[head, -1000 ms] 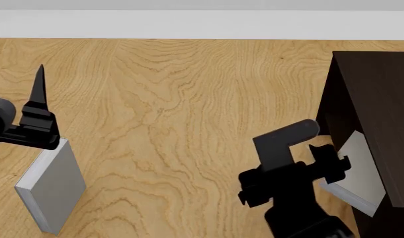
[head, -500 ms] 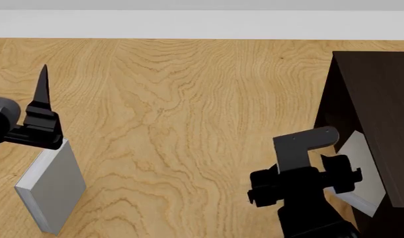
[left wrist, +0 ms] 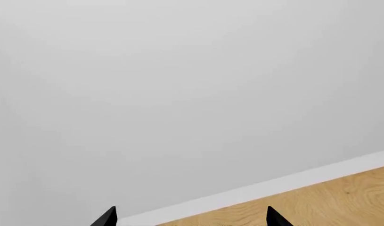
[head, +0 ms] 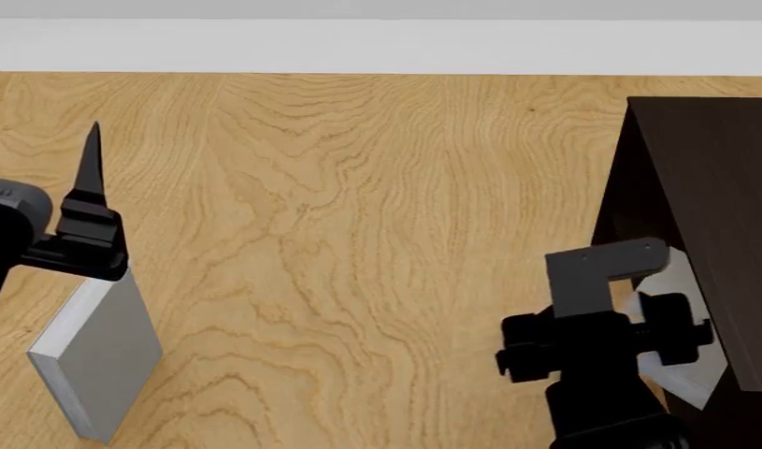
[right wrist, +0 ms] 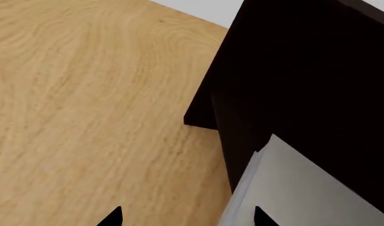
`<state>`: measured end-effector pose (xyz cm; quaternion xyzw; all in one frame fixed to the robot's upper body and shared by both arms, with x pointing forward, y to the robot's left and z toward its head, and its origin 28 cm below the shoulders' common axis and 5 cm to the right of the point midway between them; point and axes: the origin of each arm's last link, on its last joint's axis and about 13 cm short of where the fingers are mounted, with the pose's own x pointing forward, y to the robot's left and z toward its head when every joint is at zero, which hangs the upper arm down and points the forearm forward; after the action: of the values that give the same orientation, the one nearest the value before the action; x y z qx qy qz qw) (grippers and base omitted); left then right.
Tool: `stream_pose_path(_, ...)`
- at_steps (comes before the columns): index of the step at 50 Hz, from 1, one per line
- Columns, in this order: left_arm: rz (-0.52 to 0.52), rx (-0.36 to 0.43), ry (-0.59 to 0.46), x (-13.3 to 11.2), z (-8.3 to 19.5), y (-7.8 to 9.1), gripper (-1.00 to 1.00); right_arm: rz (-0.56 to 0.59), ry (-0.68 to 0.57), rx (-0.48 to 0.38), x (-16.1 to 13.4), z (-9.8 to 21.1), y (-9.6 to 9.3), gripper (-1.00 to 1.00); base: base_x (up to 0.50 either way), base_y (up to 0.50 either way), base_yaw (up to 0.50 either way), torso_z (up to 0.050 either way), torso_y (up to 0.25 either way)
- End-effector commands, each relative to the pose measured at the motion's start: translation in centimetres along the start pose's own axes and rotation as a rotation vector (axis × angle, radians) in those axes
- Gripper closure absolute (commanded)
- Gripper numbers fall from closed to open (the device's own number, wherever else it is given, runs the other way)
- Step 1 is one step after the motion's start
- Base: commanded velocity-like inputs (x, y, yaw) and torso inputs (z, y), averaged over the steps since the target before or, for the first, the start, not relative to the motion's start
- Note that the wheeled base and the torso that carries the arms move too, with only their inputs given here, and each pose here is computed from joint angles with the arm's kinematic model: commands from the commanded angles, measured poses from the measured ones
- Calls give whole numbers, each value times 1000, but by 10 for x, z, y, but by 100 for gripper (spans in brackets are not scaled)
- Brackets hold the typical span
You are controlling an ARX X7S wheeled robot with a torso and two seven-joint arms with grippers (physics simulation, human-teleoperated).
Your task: Pick up the book on the right and place it on the cabinet shelf.
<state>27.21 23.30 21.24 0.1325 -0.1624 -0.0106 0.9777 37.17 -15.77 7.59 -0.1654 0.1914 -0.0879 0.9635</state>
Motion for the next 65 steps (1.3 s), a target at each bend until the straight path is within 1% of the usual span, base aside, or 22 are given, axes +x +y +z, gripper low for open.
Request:
stream_pose_path(1,-2,2,6,1,-3,-1,-100,-33,55,20,3,-15,-5,-100,0,0,0,0,0)
stream_pose_path(5,-4,2,7,1,-3,-2,-100,-13,54,17,1,-17,-1,-100,0,0,-1,0,0)
stream_pose_path(11,-4,3,7,1,-3,-2,-100,-13,46,9,0,-16,0,-100,0,-1,-1,0,-2)
stream_pose_path(16,-2,1,10,0,-5,-2,-100,4,19,-26,-5,-13,5,-100,0,0,0,0,-2)
stream_pose_path(20,-2,0,8,0,-4,-2,-100,3,3,-38,-7,-8,6,-100,0,0,0,0,0)
stream_pose_path(21,-2,0,8,0,-4,-1,-100,-9,0,-48,-7,-7,5,-100,0,0,0,0,0)
stream_pose_path(22,-1,0,7,0,-4,-1,-100,-48,-2,-84,-6,-7,4,-100,0,0,0,0,0)
stream_pose_path(23,-1,0,6,0,-4,-1,-100,-111,-27,-160,-4,-7,1,-100,0,0,0,0,0)
stream_pose_path(24,-1,1,6,0,-4,-1,-100,-122,-30,-169,-4,-7,1,-100,0,0,0,0,0)
stream_pose_path(26,0,1,7,0,-5,-1,-100,-127,-15,-144,-3,-7,-1,-100,0,0,0,0,0)
stream_pose_path(28,2,1,9,-1,-5,0,-100,-148,-14,-163,-3,-7,-2,-100,0,0,0,0,0)
stream_pose_path(29,2,2,9,-1,-5,-1,-100,-187,-9,-180,-2,-7,-4,-100,0,0,0,0,0)
stream_pose_path(31,2,1,10,-1,-6,-1,-100,-229,1,-180,0,-8,-8,-100,0,0,0,0,0)
stream_pose_path(33,1,0,10,-1,-6,-1,-100,-276,0,-220,2,-9,-12,-100,0,0,0,0,0)
stream_pose_path(35,0,-1,10,0,-6,-2,-100,-275,7,-205,2,-9,-15,-100,0,0,0,0,0)
stream_pose_path(38,0,-1,12,0,-7,-2,-100,-295,14,-215,4,-11,-19,-100,0,0,-2,0,0)
stream_pose_path(49,-3,3,18,1,-9,-3,-100,-368,49,-275,12,-20,-32,-100,0,0,-4,0,0)
stream_pose_path(60,-9,4,23,5,-10,-5,-100,-410,97,-306,11,-27,-43,-100,0,-1,-4,0,0)
stream_pose_path(62,-11,4,23,6,-10,-6,-100,-425,96,-339,10,-29,-45,-100,0,0,-6,0,0)
stream_pose_path(64,-12,5,24,7,-11,-6,-100,-426,106,-328,10,-32,-47,-100,0,-2,-3,0,0)
stream_pose_path(65,-13,5,24,7,-11,-6,-100,-455,112,-331,10,-32,-50,-100,0,0,-6,0,0)
